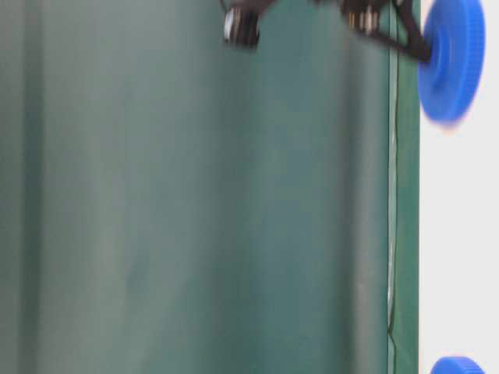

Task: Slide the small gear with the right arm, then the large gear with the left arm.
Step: 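Slide the small gear left with the right gripper until it meshes with the large gear, then slide the small gear back right to its starting spot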

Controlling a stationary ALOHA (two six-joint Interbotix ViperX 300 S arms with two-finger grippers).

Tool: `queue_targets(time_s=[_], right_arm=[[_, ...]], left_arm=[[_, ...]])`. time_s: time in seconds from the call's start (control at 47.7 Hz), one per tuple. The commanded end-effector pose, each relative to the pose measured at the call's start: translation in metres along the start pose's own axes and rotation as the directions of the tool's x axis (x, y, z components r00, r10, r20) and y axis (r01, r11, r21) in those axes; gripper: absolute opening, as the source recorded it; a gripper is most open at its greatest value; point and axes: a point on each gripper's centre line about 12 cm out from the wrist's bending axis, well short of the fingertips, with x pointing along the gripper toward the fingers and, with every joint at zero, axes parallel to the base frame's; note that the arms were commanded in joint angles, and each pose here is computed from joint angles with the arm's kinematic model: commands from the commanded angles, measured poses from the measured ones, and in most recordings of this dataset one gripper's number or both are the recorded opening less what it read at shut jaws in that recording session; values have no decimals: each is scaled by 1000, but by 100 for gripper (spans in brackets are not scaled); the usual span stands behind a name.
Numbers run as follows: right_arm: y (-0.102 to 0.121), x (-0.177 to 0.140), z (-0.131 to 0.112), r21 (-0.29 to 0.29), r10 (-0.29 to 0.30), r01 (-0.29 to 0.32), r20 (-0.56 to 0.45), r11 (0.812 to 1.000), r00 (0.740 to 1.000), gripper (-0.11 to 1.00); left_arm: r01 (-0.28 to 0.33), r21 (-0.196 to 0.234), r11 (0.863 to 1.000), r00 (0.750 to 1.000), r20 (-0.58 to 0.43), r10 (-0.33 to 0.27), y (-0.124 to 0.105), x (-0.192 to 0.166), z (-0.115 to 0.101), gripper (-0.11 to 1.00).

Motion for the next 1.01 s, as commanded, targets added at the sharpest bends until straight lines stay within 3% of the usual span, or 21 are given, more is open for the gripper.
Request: queue_targets(time_s=[0.0,0.315,0.546,0.734,0.986], right_arm=[[19,24,8,-38,26,-26,-20,999,999,50],[88,83,43,-139,130,-127,17,982,991,50],[122,103,70,-197,187,-170,69,966,980,50],[136,111,82,-259,195,-171,72,951,978,50],[134,111,81,-270,180,-160,53,949,982,50]], left_arm=[[-1,-3,1000,1000,8,1,0,1,2,0],[1,-3,1000,1000,-2,-1,0,-3,-4,0],[2,-3,1000,1000,8,-2,0,-7,-5,0],[3,-3,1000,1000,11,-3,0,-9,-7,0],[3,-3,1000,1000,21,-3,0,-11,-5,0]])
